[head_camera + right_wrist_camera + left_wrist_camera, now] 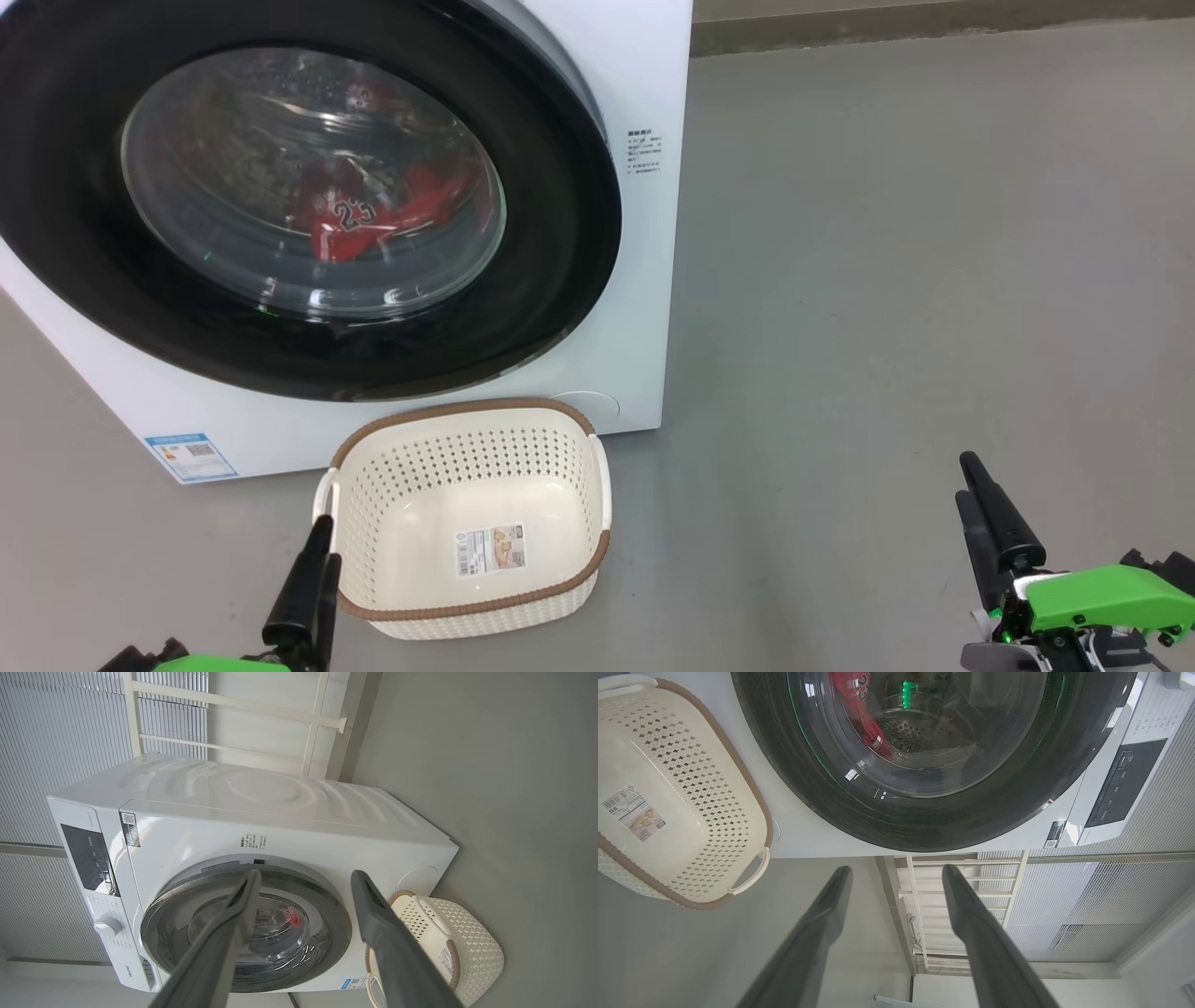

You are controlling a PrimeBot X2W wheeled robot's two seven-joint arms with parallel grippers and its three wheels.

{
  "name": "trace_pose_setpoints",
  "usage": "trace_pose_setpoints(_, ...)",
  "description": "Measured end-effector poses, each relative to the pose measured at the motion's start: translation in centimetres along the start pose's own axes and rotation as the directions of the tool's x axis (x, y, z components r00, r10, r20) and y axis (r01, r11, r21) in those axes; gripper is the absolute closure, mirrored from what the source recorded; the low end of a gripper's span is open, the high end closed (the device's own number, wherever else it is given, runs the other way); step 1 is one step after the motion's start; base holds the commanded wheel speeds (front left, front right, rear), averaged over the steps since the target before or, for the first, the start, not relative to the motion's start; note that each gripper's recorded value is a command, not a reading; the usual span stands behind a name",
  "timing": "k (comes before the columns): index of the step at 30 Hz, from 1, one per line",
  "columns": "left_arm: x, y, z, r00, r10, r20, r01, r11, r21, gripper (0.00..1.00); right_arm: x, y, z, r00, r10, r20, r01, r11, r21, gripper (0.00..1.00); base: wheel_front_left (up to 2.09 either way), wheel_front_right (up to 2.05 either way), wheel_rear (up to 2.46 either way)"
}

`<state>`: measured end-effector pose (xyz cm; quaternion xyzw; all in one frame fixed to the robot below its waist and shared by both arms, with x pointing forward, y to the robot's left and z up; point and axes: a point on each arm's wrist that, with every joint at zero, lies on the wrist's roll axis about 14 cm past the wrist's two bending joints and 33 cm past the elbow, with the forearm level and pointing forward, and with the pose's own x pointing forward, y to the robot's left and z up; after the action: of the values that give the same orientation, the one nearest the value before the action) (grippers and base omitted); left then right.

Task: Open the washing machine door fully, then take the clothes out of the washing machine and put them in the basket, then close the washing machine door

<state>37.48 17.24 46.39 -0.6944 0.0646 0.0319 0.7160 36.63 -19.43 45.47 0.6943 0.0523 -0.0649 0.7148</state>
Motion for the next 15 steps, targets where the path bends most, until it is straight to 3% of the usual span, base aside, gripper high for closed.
trace_pose_setpoints(15,0.37,-0.61,-0.03,1.0,-0.015,0.007,0.014,0.981,0.195,0.0,0.27,0.16,0.05,1.0,0.001,0.0,-0.001,0.982,-0.19,0.0,0.0,0.0,0.0)
